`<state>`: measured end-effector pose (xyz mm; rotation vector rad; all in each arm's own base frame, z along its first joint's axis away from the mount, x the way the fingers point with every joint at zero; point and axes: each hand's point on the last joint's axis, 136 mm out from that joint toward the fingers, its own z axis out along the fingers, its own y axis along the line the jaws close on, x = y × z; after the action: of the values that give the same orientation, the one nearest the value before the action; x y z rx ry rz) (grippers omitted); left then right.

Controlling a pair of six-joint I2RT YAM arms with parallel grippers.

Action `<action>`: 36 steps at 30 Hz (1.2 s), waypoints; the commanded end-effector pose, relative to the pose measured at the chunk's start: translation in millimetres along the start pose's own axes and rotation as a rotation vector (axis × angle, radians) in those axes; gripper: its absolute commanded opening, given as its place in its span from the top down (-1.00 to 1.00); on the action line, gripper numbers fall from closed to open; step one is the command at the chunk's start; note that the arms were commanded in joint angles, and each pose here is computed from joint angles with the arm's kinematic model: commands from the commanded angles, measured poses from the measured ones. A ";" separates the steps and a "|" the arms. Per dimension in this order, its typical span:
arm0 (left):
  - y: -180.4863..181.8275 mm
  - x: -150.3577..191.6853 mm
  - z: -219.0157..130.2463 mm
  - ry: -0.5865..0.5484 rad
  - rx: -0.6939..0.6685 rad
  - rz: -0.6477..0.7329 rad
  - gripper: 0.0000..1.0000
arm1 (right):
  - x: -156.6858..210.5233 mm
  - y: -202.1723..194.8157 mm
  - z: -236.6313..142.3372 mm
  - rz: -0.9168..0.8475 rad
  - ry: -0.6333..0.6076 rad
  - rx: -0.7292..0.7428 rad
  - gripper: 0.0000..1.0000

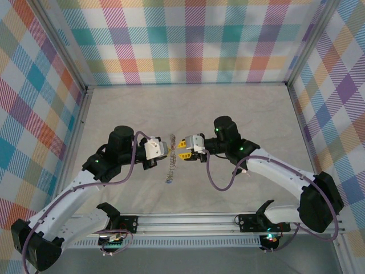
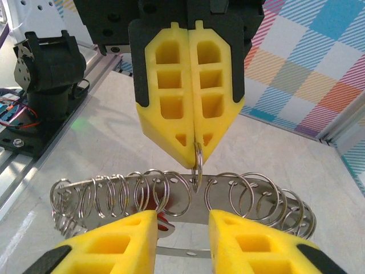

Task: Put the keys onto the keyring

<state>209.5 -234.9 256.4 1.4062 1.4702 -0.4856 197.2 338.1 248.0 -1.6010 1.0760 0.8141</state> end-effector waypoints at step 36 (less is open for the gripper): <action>0.2 -20.3 0.0 -0.056 0.035 0.046 1.00 | -21.2 -3.7 14.1 -0.035 -0.059 -0.006 0.70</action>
<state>208.3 -238.3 248.8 1.4503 1.4764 -0.5052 199.3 352.1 245.2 -1.5916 1.0824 0.8158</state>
